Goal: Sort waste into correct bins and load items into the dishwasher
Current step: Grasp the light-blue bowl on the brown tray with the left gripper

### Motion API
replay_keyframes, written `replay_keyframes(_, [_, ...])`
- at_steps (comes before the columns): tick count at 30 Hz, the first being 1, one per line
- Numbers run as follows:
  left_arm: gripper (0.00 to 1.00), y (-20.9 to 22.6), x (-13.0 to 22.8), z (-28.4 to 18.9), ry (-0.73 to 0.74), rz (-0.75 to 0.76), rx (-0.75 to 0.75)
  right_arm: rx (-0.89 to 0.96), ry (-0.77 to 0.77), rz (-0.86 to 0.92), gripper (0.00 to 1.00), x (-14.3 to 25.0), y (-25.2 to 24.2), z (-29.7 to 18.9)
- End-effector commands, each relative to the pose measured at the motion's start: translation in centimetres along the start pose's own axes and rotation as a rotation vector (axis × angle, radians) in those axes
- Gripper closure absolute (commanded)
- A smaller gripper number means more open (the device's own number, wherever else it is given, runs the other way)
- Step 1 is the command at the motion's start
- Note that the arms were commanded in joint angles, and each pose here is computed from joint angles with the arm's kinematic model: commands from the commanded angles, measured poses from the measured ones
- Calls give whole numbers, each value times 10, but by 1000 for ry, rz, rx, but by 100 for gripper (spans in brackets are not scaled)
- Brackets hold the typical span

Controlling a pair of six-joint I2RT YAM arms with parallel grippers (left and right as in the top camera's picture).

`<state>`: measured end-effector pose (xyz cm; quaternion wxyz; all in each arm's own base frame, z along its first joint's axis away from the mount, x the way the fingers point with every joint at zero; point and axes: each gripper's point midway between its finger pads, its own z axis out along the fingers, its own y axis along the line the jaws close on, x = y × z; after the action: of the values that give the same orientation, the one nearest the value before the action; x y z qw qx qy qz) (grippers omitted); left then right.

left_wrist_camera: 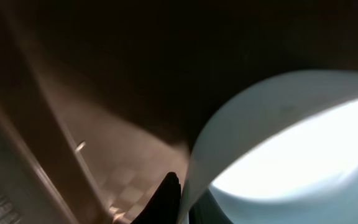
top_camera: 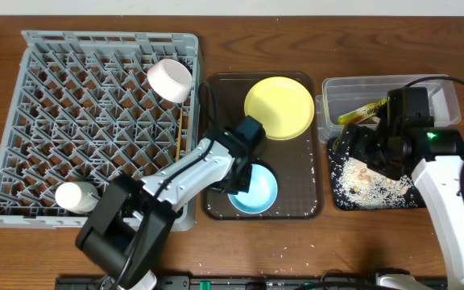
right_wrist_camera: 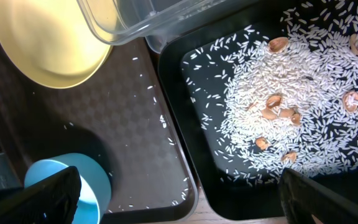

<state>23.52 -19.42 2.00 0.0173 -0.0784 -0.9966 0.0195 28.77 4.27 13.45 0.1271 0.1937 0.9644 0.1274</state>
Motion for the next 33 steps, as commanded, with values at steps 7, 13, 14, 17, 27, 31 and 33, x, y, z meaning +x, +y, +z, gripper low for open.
replay_keyframes(7, [92,62,-47,-132,-447,-37,-214,-15,-10,-20,1,0,5,-4])
replay_keyframes(13, [92,137,-50,-210,-714,-152,-559,-23,-26,-24,1,-3,7,-4])
replay_keyframes(14, [93,145,-50,-216,-728,-161,-611,-23,-27,-24,1,-4,7,-4])
replay_keyframes(17, [92,177,-48,-240,-776,-232,-791,-23,-27,-24,1,-4,7,-4])
replay_keyframes(27, [71,74,-69,-174,-616,-156,-23,-26,-33,-25,1,-5,8,-4])
replay_keyframes(31, [65,43,-75,-149,-541,-243,117,-29,-39,-26,1,-7,8,-4])
replay_keyframes(33, [64,41,-80,-131,-503,-279,96,-28,-38,-26,1,-6,8,-4])
